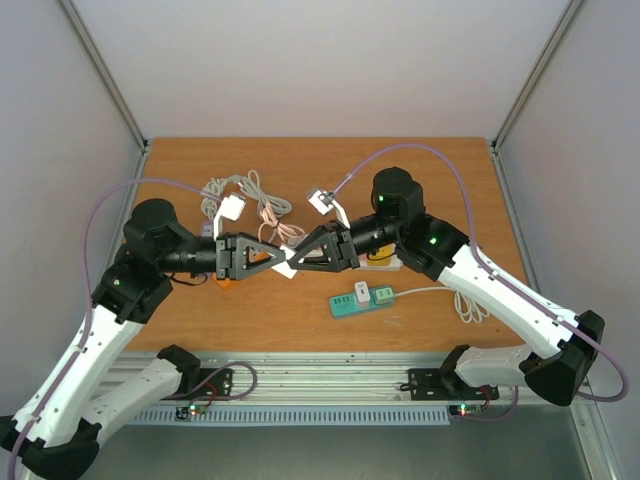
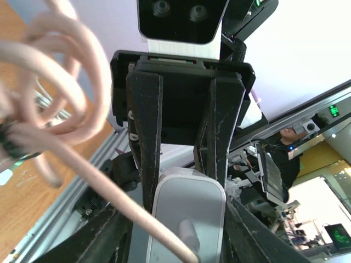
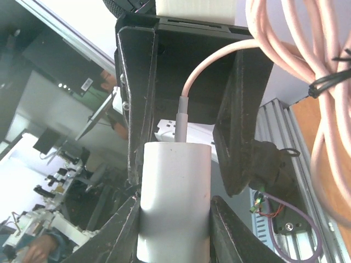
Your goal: Insert the plug
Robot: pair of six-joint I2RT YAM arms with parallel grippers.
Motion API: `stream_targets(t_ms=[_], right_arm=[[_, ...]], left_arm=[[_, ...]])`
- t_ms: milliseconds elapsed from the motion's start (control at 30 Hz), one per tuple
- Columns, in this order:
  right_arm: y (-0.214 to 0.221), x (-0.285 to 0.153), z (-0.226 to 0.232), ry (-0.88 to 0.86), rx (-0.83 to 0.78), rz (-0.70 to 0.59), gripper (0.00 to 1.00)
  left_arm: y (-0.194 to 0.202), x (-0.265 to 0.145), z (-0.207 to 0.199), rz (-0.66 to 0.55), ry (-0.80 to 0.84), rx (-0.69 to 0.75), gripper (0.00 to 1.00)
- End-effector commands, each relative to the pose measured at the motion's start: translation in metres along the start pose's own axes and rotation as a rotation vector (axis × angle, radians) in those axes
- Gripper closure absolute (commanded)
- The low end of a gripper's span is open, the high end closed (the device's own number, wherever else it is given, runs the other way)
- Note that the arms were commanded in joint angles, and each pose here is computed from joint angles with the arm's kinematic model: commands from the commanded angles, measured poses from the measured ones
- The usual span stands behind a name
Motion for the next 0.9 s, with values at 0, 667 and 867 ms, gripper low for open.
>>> stream_targets(t_ms=[0, 667, 867], right_arm=[[-0.008, -0.003, 0.016, -0.047, -0.002, 0.019, 0.89], [-0.010, -0.058, -0.042, 0.298, 0.076, -0.276, 0.26], [0.009, -0.076, -0.044, 0.394, 0.071, -0.362, 0.25]], left_arm=[[0.000, -0.001, -0.016, 0.036, 0.077, 0.056, 0.59], [-0.024, -0.027, 0.068, 0.006, -0.660, 0.191, 0.89], [-0.053, -0.049, 0.112, -0.049, -0.995, 0.300, 0.87]])
Point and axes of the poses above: each gripper's point midway between its finger pads, its own x axis out along the fingers, its own z axis along the line the jaws close on, y = z × x, the point moved 4 cm from there along -x, back along the fingers, and after that the axes turned 7 degrees about x, right-handed, at the moved point
